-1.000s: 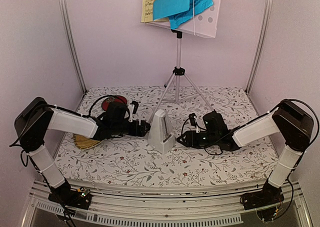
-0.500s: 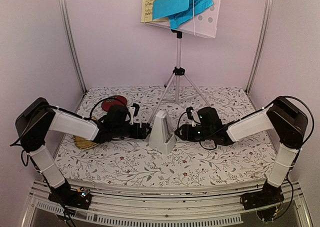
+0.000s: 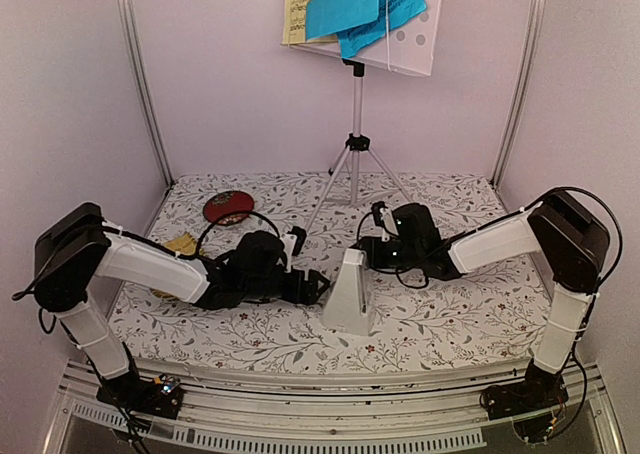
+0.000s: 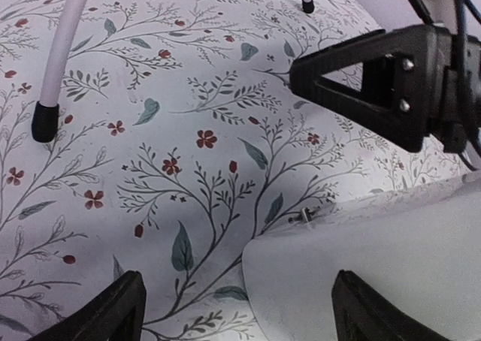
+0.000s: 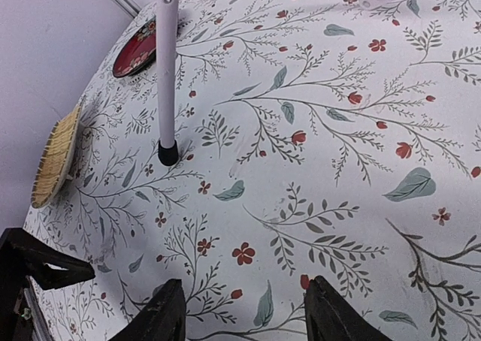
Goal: Pack up the instrument practice props
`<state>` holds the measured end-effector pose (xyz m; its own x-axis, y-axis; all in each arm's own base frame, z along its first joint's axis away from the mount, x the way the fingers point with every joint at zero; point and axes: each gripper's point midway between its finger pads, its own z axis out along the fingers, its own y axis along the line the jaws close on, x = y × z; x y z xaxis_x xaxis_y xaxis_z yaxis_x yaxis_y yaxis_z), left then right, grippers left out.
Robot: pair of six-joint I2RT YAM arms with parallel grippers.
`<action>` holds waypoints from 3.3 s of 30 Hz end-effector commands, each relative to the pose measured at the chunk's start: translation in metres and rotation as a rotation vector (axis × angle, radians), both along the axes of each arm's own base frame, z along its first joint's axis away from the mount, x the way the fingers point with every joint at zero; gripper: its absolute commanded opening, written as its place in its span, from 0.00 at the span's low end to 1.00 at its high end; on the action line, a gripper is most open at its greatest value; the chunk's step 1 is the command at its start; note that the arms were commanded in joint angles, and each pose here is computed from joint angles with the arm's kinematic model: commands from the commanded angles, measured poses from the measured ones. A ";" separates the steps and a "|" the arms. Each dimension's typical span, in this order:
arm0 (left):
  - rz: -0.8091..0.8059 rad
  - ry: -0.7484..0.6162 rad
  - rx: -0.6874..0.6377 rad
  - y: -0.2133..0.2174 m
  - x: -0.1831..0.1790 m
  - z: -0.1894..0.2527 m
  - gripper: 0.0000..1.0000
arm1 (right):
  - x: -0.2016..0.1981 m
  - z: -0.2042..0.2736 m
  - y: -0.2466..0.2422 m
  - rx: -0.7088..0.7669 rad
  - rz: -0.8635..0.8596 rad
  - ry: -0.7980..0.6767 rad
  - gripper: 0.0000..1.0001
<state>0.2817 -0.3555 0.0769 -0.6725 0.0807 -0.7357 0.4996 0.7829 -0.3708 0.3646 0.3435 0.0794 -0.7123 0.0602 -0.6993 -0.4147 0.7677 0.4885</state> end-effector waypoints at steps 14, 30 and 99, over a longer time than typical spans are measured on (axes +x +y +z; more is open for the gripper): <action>-0.515 -0.514 -0.237 -0.018 -0.048 0.172 0.98 | -0.030 0.059 -0.079 -0.002 -0.015 -0.161 0.86; -0.973 -0.337 -0.351 -0.093 -0.052 0.141 0.95 | -0.079 0.136 -0.122 0.159 -0.051 -0.313 0.99; 0.168 -0.436 0.049 -0.051 0.040 0.110 0.49 | -0.080 -0.037 0.047 -0.092 0.145 -0.161 0.95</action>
<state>0.3260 -0.4014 0.1892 -0.2985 0.0292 -0.9540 0.4622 0.8789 -0.1177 0.2779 0.3827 0.0360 -0.6141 -0.1259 -0.7791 -0.5860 0.7340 0.3433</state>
